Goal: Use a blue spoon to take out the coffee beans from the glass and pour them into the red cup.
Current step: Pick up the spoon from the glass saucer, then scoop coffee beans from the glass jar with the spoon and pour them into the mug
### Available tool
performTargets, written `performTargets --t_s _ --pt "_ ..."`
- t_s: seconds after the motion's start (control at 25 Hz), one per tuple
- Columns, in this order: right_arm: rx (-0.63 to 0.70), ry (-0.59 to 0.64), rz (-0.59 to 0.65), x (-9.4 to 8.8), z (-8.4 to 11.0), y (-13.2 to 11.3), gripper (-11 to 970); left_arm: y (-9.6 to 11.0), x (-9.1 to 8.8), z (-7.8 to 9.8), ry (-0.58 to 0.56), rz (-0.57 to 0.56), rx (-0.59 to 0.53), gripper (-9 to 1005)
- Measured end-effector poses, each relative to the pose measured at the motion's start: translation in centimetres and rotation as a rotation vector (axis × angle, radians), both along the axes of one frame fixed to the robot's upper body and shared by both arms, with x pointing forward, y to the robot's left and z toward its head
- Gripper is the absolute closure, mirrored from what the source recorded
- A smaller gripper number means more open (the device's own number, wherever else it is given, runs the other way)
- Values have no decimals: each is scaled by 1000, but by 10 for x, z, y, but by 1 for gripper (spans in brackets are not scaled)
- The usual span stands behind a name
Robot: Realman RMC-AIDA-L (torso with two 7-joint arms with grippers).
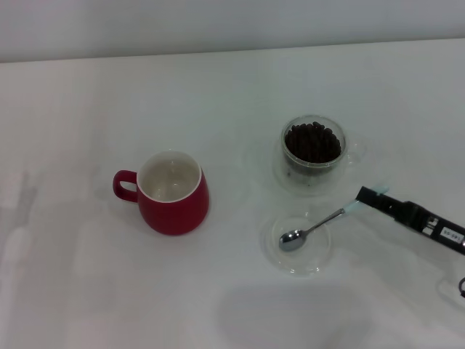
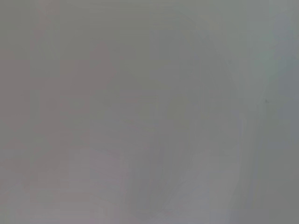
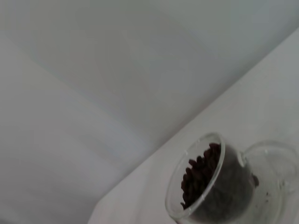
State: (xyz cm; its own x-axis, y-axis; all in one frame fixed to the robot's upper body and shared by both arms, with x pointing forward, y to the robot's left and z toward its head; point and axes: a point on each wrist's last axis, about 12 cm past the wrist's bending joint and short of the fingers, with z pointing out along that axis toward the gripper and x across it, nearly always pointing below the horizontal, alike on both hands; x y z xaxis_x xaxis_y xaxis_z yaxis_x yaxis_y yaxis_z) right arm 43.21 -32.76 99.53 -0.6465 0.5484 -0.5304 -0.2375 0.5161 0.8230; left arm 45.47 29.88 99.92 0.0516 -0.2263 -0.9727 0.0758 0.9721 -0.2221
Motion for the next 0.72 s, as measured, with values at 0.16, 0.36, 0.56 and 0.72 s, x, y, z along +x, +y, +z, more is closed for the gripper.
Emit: performTargets --t_s 0.16,0.36,0.56,0.72 --pt "9 -10 1 1 5 -6 810 0 0 1 -12 -1 0 149" --pt "19 -37 12 6 13 -14 812 1 -1 2 -23 1 1 149" --pt "47 -137 18 15 33 -27 812 1 -3 3 -32 3 0 150" --pt "48 -292 37 36 59 -34 812 1 -3 3 -33 2 -3 149"
